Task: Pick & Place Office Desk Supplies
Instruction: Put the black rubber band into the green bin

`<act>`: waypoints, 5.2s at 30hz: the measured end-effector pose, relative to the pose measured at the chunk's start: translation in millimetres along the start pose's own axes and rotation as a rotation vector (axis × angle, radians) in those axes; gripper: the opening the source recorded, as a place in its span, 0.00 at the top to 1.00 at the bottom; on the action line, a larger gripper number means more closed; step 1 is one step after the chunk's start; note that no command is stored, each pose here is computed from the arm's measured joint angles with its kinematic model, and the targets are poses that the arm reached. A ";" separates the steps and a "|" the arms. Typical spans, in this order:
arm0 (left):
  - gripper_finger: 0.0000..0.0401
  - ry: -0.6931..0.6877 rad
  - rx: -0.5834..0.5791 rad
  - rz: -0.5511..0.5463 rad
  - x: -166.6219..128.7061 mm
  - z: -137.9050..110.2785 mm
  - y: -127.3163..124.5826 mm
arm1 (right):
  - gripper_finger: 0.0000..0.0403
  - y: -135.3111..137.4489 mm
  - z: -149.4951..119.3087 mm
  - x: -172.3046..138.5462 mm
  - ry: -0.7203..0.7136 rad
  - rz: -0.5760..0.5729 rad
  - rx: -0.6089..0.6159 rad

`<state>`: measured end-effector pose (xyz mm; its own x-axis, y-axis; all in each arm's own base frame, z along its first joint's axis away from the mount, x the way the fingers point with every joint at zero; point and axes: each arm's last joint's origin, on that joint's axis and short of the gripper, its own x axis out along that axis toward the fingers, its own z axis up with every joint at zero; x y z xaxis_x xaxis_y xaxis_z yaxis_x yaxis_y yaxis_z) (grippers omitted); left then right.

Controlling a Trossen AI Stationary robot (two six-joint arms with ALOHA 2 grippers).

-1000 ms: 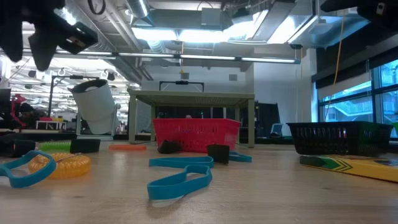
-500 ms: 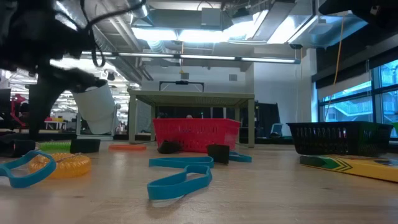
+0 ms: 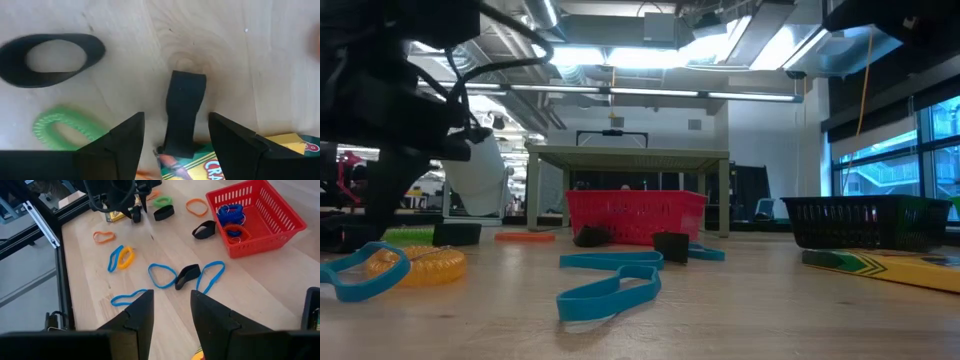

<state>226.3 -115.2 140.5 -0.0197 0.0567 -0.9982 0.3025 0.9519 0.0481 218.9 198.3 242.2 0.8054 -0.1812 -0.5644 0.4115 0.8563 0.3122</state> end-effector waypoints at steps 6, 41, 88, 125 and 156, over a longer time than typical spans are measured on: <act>0.61 0.010 -0.001 -0.013 1.7 1.1 -0.8 | 0.68 0.6 0.2 -0.1 -0.002 0.005 0.003; 1.00 -1.500 -0.051 -0.002 -92.5 52.7 12.6 | 0.68 29.8 41.0 5.2 -0.341 0.157 -0.127; 1.00 -1.515 -0.142 -0.110 -89.8 54.1 57.6 | 0.75 15.9 71.6 96.9 -0.392 0.257 -0.116; 0.73 -1.519 -0.134 -0.295 -118.3 32.0 54.5 | 1.00 15.9 79.3 47.1 -0.413 0.159 -0.178; 0.74 -1.279 -0.182 -0.219 -107.8 13.6 55.0 | 1.00 -48.4 -34.1 -49.0 0.605 -0.446 0.298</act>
<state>257.9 -73.0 250.3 0.8913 -0.3320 -0.3088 0.2746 0.9372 -0.2149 145.0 182.2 228.6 0.2026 -0.1089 -0.9732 0.8051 0.5843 0.1023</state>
